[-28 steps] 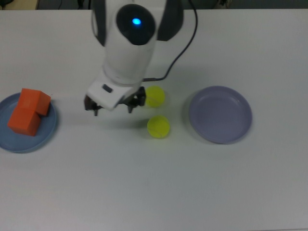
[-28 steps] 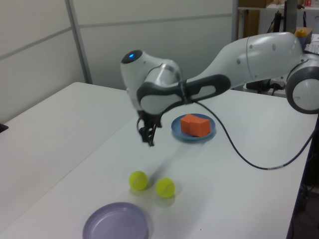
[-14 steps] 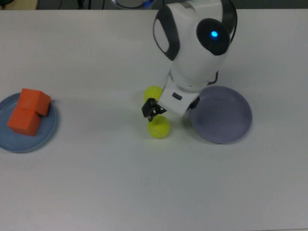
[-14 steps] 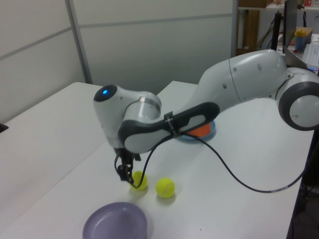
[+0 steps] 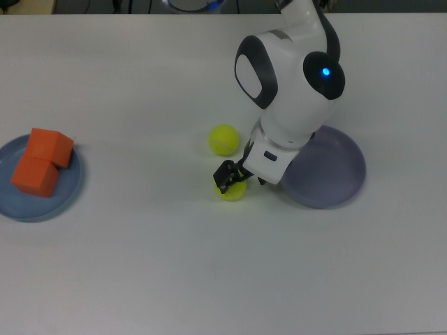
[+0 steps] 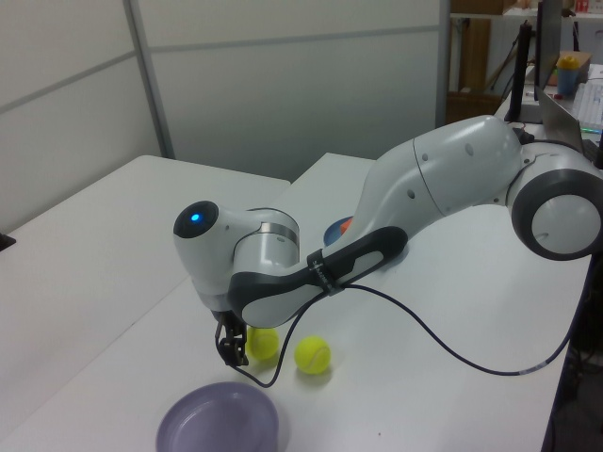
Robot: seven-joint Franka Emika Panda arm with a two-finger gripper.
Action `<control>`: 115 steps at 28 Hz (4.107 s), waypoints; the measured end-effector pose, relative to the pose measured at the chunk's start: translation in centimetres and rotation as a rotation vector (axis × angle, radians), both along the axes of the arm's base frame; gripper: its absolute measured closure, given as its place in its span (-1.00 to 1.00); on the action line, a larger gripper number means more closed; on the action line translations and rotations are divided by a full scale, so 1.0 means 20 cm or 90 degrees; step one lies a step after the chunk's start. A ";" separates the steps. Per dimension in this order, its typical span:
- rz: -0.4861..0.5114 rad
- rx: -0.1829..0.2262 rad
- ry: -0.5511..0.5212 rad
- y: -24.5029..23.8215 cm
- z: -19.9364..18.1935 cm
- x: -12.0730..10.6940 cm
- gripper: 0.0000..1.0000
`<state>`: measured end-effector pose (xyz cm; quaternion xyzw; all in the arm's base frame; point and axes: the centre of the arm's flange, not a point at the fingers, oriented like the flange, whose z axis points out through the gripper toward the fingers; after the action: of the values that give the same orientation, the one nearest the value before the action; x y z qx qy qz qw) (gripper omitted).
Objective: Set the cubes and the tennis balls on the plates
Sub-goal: 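Lower the gripper onto a yellow tennis ball and grasp it, then carry the tennis ball onto the lavender plate and release, then grasp the second yellow tennis ball with the gripper, then place the second tennis ball on the lavender plate and lift away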
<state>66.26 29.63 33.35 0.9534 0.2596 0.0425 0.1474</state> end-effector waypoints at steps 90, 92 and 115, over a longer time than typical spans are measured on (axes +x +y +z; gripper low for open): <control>-0.007 -0.171 0.205 -0.09 -0.24 -0.26 -0.52; -0.009 -0.165 0.195 -0.09 -0.20 -0.24 -0.40; 0.057 0.021 -0.010 0.74 0.16 -0.47 -0.35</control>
<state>56.89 44.38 36.45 0.9427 0.3004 0.0608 0.1319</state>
